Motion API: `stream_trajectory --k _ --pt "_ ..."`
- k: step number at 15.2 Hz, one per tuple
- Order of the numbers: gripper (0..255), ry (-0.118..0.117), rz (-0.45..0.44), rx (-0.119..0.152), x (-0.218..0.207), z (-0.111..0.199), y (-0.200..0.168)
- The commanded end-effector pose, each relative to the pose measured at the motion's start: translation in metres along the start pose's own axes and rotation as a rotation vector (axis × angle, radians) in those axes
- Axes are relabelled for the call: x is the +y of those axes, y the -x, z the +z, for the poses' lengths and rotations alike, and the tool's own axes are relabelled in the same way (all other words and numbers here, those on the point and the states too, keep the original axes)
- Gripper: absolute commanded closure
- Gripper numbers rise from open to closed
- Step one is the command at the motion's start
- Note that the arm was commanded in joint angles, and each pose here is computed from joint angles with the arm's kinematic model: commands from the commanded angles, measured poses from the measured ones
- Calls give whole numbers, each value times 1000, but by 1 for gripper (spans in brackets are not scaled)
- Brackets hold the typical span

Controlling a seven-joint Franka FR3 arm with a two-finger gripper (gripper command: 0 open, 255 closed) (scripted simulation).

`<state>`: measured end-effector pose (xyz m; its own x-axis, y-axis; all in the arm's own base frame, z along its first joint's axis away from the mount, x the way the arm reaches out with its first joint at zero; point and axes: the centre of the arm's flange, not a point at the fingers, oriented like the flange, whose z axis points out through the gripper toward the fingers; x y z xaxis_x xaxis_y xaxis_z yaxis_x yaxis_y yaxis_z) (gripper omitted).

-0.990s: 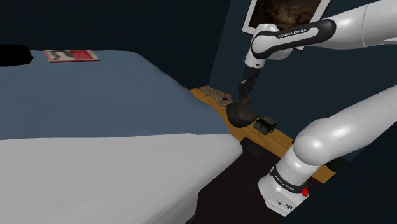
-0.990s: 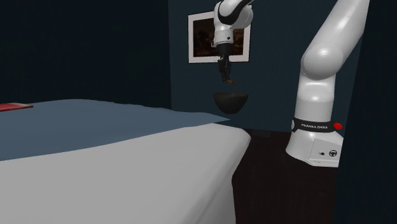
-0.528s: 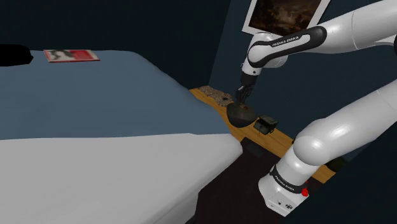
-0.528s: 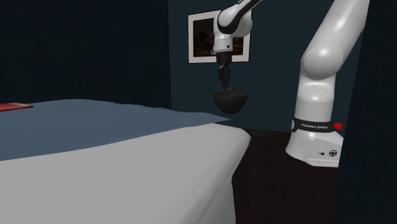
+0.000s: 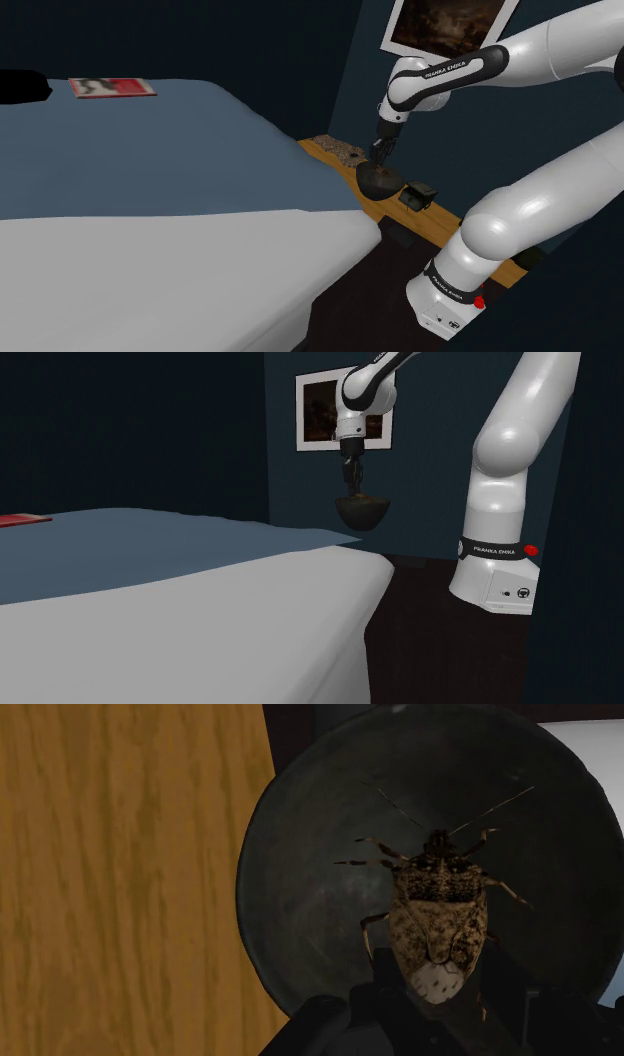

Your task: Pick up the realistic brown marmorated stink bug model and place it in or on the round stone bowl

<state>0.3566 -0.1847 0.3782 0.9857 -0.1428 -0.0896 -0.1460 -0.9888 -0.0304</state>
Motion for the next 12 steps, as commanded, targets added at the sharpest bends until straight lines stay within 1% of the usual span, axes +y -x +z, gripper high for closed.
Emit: stream_trajectory --k 1,2,7,11,12 --pt "255 0 0 0 0 0 0" --pt "0 0 0 0 0 0 0" --pt "0 0 0 0 0 0 0" --pt "0 0 0 0 0 -50 0" --pt "0 0 0 0 0 -50 0"
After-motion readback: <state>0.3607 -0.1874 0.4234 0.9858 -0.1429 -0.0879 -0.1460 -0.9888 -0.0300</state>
